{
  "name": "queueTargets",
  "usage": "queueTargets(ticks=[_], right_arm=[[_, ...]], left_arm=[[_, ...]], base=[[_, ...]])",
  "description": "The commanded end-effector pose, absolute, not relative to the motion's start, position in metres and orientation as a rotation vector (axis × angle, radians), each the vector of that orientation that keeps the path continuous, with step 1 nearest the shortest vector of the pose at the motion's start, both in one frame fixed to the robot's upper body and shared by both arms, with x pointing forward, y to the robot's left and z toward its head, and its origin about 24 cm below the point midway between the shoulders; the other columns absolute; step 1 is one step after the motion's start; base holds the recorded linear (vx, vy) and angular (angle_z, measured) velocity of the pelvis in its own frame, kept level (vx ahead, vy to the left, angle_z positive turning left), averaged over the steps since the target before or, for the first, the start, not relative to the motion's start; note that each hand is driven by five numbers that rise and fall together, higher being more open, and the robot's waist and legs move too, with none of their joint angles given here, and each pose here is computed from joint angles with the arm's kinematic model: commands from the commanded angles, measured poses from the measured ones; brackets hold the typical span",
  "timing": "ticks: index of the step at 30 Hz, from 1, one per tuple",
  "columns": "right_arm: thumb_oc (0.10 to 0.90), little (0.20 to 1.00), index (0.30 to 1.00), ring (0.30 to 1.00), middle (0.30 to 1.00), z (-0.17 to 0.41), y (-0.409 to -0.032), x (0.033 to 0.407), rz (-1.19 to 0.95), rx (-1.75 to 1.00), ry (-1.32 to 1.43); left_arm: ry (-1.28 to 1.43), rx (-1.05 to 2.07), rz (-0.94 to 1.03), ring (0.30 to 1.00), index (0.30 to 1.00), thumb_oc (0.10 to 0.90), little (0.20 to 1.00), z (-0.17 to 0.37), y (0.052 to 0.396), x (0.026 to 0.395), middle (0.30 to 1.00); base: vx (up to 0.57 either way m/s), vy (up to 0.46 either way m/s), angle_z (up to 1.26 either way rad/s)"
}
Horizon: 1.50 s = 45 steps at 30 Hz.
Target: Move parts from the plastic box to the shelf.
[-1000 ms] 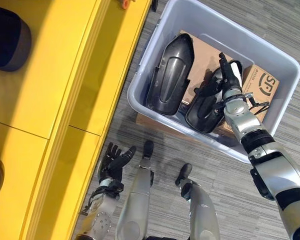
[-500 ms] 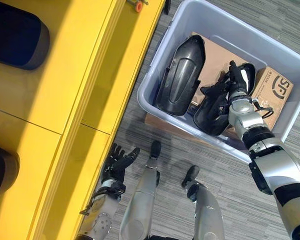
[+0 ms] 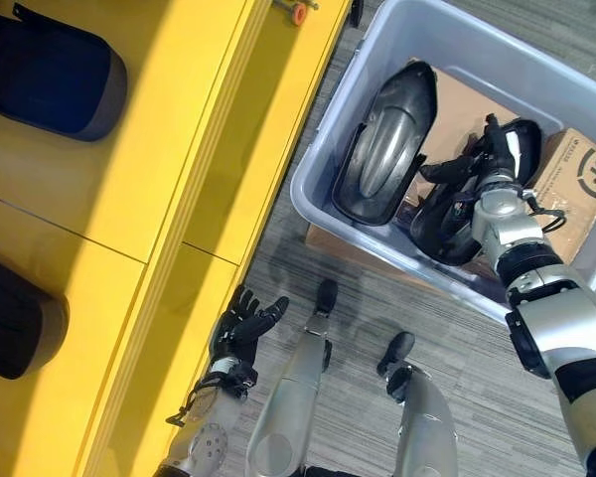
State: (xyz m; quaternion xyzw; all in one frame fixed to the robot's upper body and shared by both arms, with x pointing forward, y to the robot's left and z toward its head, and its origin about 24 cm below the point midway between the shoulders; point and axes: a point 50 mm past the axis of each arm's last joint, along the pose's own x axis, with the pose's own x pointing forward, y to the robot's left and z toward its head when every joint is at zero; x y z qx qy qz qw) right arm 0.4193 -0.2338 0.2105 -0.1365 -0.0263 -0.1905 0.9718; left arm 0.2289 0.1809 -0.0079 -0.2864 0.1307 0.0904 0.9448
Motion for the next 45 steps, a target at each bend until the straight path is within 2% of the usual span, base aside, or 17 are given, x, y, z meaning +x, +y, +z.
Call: queueTargets(ticks=[1,12,27,45], right_arm=[[0.9,1.0,1.0,1.0,1.0,0.249,-0.256,0.415,-0.444,-0.347,-0.152],[0.9,1.0,1.0,1.0,1.0,0.279,-0.255,0.413,-0.438,-0.439,-0.231],[0.9,1.0,1.0,1.0,1.0,0.303,-0.22,0.415,-0.295,-0.638,-0.357],[0.9,1.0,1.0,1.0,1.0,0.317,-0.148,0.411,0.012,-0.767,-0.517]], left_arm=[[0.175,-0.534,0.099,1.0,1.0,0.9,1.0,0.01,0.175,0.235,1.0],[0.189,-0.522,0.084,1.0,1.0,0.9,1.0,0.009,0.175,0.235,1.0],[0.194,-0.52,0.1,1.0,1.0,0.9,1.0,0.006,0.182,0.231,1.0],[0.195,-0.503,0.111,1.0,1.0,0.9,1.0,0.005,0.19,0.232,1.0]], base=[[0.02,-0.002,0.04],[0.0,0.0,0.0],[0.0,0.0,0.0],[0.0,0.0,0.0]])
